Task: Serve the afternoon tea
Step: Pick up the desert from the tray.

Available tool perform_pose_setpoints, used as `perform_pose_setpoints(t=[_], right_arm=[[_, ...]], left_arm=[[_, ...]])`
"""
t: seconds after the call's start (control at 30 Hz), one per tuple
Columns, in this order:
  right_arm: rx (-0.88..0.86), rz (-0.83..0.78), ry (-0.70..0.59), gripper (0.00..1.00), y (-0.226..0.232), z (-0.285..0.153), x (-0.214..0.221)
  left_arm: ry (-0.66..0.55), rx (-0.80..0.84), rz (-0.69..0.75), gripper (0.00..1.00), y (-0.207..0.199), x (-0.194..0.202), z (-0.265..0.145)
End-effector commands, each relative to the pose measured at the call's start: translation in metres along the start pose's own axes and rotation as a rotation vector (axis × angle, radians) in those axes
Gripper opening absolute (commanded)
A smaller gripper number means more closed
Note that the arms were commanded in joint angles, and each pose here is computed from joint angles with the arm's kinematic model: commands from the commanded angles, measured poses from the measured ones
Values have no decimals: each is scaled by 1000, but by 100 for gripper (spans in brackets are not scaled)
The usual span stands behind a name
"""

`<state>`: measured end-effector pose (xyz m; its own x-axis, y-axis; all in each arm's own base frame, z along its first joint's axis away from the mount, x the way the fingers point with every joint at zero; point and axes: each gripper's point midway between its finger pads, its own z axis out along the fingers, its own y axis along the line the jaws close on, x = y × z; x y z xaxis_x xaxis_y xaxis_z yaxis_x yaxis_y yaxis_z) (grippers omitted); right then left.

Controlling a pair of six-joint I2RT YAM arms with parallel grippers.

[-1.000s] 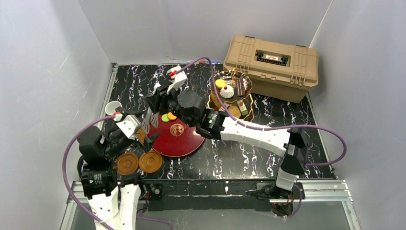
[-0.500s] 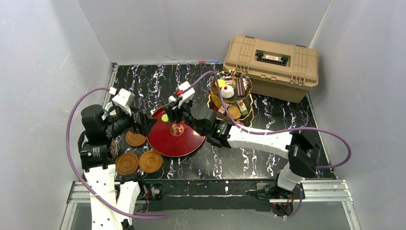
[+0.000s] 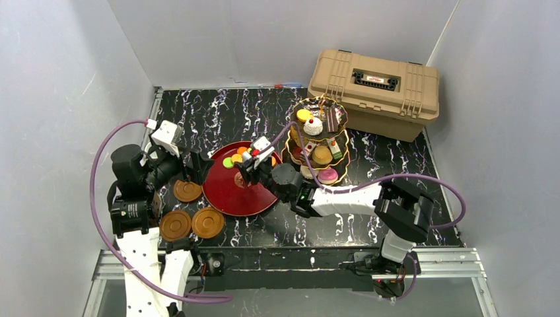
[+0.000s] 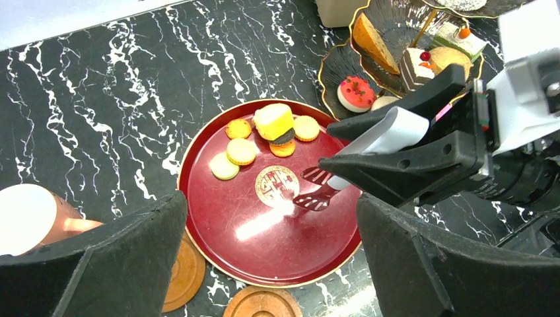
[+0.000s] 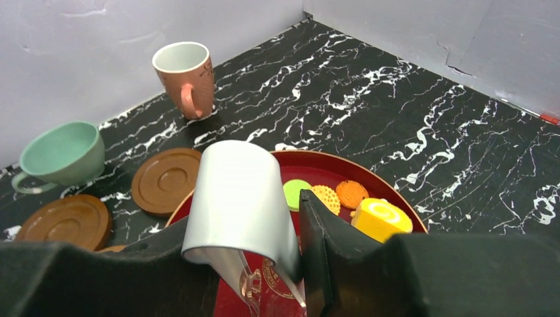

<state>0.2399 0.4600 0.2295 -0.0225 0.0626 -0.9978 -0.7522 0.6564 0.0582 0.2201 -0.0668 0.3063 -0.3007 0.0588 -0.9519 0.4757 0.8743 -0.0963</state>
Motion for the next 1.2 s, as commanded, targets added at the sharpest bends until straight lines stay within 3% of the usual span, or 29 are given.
perform_pose_setpoints(t=[0.0,0.3,0.63,0.8,1.0,1.17], right_arm=[[-19,11,-136,32,1,-1,-21],[-40,-14,-33,42,4,-12,11],[-75,-40,145,66,12,-15,35],[-64,-24,157,66,10,-14,37],[-62,26,132,54,3,3,27],[-69,35,99,52,-5,25,12]], left_arm=[[-18,-8,10,98,1,-3,0],[-29,-22,24,98,4,-9,-1],[-46,-29,19,98,7,-20,1],[-49,-35,19,98,8,-21,1],[-51,-44,27,98,9,-22,0],[-48,-52,35,98,11,-23,0]])
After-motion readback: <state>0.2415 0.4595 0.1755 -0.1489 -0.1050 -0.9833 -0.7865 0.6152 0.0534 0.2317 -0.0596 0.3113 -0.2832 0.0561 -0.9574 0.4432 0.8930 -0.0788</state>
